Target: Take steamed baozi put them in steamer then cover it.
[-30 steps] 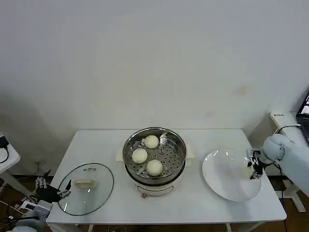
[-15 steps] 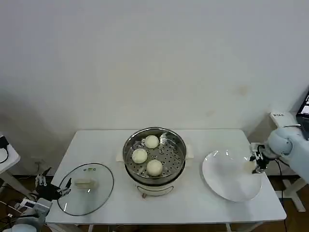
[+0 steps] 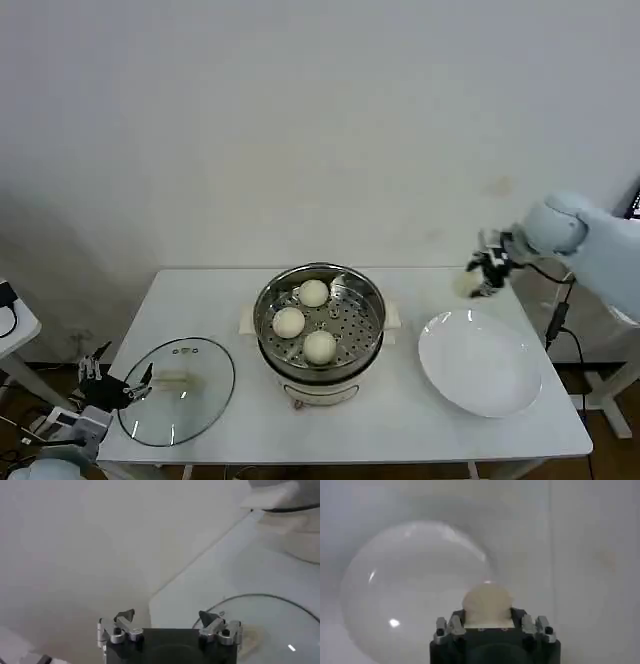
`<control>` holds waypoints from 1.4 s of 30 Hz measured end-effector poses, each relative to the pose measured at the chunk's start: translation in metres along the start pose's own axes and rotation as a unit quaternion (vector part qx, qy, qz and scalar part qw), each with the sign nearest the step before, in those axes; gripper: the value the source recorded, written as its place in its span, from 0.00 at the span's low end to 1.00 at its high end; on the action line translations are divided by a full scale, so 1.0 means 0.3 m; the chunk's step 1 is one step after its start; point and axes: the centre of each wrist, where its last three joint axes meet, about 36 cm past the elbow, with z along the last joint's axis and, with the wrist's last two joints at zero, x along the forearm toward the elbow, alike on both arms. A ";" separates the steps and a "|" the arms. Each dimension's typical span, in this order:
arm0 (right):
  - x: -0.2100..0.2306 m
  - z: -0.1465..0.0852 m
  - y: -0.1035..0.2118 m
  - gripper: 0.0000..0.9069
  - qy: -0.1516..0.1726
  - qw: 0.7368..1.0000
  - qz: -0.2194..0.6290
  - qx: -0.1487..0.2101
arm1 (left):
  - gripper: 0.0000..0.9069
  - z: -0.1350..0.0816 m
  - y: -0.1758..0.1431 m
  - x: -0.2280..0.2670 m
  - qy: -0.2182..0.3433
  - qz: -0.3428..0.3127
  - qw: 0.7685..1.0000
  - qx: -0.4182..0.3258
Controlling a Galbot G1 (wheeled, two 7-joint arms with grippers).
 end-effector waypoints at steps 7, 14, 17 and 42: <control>0.047 -0.303 -0.029 0.69 -0.039 0.999 -0.010 0.032 | 1.00 -0.004 0.008 -0.004 -0.002 -0.006 1.000 0.004; 0.009 -0.517 -0.006 0.69 -0.053 0.997 -0.043 0.037 | 1.00 -0.001 0.013 -0.001 -0.002 -0.010 1.000 0.009; -0.014 -0.578 0.007 0.69 -0.054 0.996 -0.055 0.034 | 1.00 0.000 0.018 0.000 -0.003 -0.012 1.000 0.011; -0.275 -0.651 0.060 0.69 -0.019 0.995 -0.101 0.012 | 1.00 0.021 0.050 0.004 0.002 -0.020 1.000 0.009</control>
